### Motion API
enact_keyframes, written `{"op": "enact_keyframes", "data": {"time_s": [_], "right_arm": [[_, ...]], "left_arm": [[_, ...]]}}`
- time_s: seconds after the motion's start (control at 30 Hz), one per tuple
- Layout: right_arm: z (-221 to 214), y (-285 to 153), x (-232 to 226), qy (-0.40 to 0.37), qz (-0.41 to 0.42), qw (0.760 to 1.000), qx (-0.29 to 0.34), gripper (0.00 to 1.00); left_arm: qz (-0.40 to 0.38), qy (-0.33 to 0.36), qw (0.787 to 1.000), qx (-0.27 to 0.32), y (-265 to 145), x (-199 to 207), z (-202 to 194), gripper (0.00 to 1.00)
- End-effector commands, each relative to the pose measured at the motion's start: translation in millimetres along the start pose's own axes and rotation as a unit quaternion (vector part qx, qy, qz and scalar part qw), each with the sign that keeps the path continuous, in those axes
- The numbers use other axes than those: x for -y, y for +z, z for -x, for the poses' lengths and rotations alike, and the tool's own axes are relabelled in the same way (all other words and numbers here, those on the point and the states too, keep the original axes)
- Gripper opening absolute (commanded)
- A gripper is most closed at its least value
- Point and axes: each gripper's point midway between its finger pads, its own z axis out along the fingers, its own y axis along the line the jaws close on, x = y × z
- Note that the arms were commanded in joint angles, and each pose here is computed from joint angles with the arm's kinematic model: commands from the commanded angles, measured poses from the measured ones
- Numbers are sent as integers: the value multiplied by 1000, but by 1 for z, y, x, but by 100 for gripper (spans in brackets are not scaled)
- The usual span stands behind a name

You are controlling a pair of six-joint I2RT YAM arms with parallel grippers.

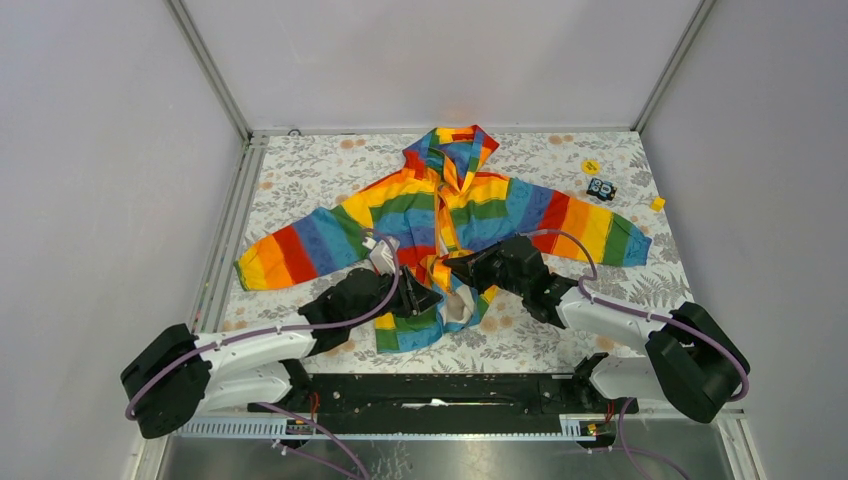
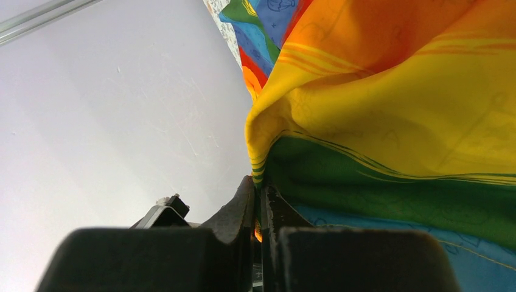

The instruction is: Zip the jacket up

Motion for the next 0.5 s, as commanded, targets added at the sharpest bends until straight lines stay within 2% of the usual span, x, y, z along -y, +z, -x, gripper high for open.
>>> {"op": "enact_keyframes", "data": {"time_s": [0.0, 0.4, 0.47], "right_arm": [[-2, -3, -23, 7, 36, 999, -6, 0], [-2, -3, -25, 11, 39, 999, -5, 0], [-1, -3, -23, 11, 38, 999, -2, 0]], "left_arm": [[-39, 6, 999, 17, 5, 26, 17, 26], [-39, -6, 999, 7, 15, 27, 15, 26], [-42, -11, 999, 7, 15, 28, 14, 29]]}}
